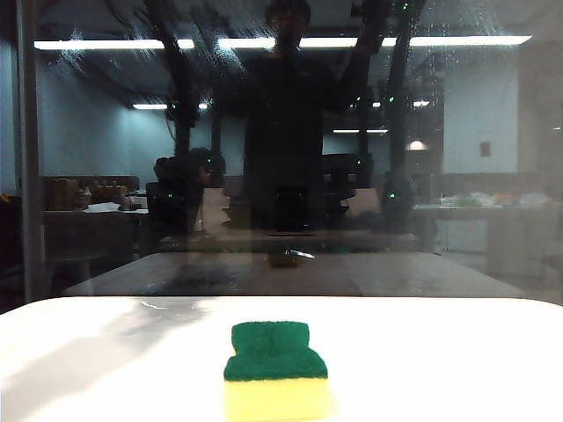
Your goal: Reach upward to find where there is water on the glass, pick up the sponge from the table, dry the water, and finally place the sponge back on the table.
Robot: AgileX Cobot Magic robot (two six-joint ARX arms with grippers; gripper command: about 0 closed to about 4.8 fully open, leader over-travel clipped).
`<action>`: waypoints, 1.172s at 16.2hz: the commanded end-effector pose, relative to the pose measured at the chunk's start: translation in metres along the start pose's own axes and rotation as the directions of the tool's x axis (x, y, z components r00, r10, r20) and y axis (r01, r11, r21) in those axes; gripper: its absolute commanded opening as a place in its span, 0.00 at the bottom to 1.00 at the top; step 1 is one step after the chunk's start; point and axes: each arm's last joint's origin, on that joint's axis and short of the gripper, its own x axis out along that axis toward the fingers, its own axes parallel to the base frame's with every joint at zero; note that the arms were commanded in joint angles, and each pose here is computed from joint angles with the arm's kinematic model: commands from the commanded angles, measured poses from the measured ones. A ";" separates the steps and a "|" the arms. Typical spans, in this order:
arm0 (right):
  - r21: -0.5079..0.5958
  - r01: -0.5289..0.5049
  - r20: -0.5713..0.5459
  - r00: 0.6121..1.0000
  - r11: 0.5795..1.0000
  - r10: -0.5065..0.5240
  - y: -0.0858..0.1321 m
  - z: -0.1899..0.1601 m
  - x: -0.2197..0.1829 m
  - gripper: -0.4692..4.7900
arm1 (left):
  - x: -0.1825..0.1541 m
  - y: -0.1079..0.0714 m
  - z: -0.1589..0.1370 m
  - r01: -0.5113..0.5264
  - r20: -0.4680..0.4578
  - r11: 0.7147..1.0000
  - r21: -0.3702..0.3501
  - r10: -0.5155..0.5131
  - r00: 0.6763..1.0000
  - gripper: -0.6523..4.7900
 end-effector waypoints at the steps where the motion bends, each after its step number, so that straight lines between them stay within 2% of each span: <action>1: -0.001 0.006 0.020 1.000 1.000 -0.006 0.000 0.003 -0.002 0.08 | -0.003 0.001 0.004 -0.001 0.021 1.000 0.006 0.001 1.000 0.11; 8: -0.001 0.006 0.022 1.000 1.000 -0.006 0.000 0.004 -0.003 0.08 | -0.005 0.000 0.005 0.013 0.022 1.000 0.005 -0.013 1.000 0.11; 11: -0.001 0.004 0.022 1.000 1.000 -0.004 0.000 0.004 -0.003 0.08 | -0.005 -0.003 0.004 0.116 0.023 0.993 0.001 -0.116 0.993 0.11; 12: -0.001 -0.004 0.019 1.000 1.000 0.004 0.000 0.003 -0.003 0.08 | -0.005 -0.005 0.005 0.195 0.034 0.981 -0.003 -0.195 0.980 0.11; 13: -0.002 -0.008 0.005 1.000 1.000 0.008 0.000 0.002 -0.003 0.08 | -0.007 -0.010 0.006 0.369 0.064 0.928 -0.051 -0.366 0.929 0.11; 14: -0.003 -0.008 -0.010 1.000 1.000 0.008 0.000 0.000 -0.003 0.08 | -0.008 -0.013 0.008 0.477 0.089 0.874 -0.092 -0.470 0.878 0.11; 15: -0.004 -0.008 -0.024 1.000 1.000 0.008 0.000 -0.001 -0.004 0.08 | -0.009 -0.015 0.009 0.552 0.105 0.824 -0.125 -0.543 0.833 0.11; 17: -0.007 -0.051 -0.050 0.997 0.999 0.051 0.001 -0.002 -0.006 0.08 | -0.013 -0.019 0.012 0.703 0.140 0.697 -0.142 -0.689 0.711 0.11; 19: -0.047 -0.181 -0.041 0.983 0.982 0.180 0.005 0.001 -0.013 0.08 | -0.016 -0.020 0.016 0.780 0.173 0.608 -0.149 -0.761 0.626 0.11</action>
